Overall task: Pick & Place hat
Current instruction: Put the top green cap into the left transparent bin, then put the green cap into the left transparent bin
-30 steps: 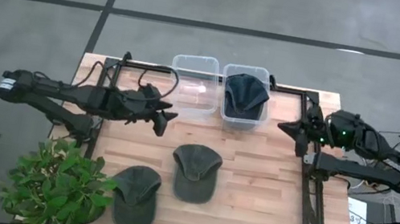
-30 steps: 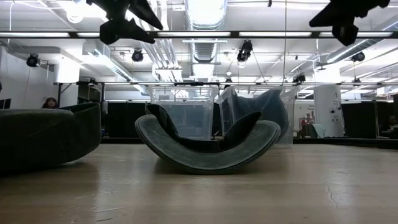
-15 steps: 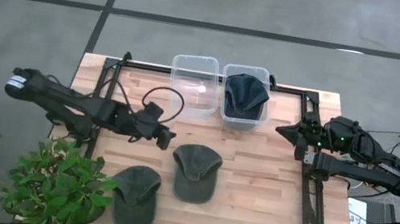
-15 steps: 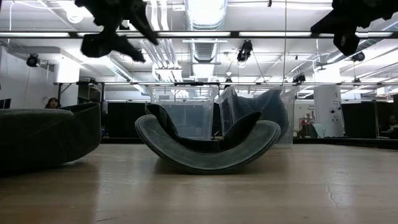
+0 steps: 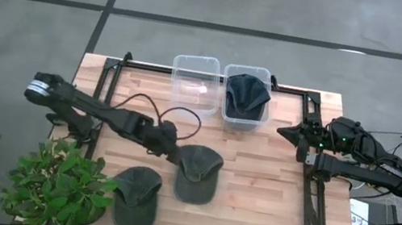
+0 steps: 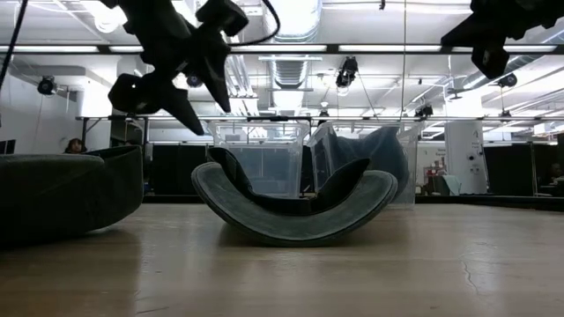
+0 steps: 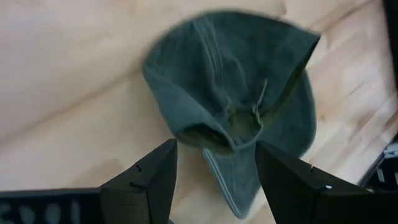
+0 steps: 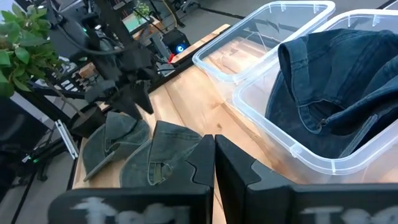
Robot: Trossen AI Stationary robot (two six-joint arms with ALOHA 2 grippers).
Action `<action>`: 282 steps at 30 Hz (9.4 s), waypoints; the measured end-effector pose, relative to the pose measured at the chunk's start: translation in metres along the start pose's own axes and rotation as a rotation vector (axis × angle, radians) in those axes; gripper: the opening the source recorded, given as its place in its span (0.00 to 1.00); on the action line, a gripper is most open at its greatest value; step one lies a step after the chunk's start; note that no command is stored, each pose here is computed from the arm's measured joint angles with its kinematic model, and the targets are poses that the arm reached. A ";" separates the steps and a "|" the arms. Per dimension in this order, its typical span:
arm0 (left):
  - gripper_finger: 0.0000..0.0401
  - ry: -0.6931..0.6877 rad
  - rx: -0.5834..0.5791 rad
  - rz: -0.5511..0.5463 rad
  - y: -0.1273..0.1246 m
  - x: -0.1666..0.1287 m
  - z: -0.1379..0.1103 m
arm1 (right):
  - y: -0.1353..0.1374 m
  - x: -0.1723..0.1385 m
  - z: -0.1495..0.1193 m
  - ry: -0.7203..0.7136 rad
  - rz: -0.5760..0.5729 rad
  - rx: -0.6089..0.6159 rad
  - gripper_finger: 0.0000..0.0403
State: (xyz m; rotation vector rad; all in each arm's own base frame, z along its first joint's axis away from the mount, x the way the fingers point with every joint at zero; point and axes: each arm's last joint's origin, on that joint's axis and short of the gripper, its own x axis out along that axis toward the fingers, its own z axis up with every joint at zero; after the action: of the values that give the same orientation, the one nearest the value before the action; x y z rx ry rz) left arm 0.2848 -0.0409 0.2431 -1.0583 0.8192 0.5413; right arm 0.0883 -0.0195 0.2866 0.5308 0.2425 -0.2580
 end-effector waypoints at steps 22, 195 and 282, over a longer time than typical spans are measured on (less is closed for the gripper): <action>0.52 0.132 -0.168 0.178 -0.034 0.029 -0.020 | 0.002 -0.002 0.000 0.032 0.067 -0.058 0.02; 0.40 -0.489 -0.103 0.253 0.046 -0.088 0.179 | 0.000 -0.001 0.002 -0.017 -0.013 0.011 0.02; 0.40 0.771 -0.721 0.596 0.058 -0.010 -0.077 | 0.000 -0.001 0.002 -0.013 -0.008 -0.043 0.02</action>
State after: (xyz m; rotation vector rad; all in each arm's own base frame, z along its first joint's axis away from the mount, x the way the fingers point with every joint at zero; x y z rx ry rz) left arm 0.2116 -0.0877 0.2011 -1.7368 1.7227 0.9956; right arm 0.0874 -0.0198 0.2887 0.4853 0.2368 -0.2633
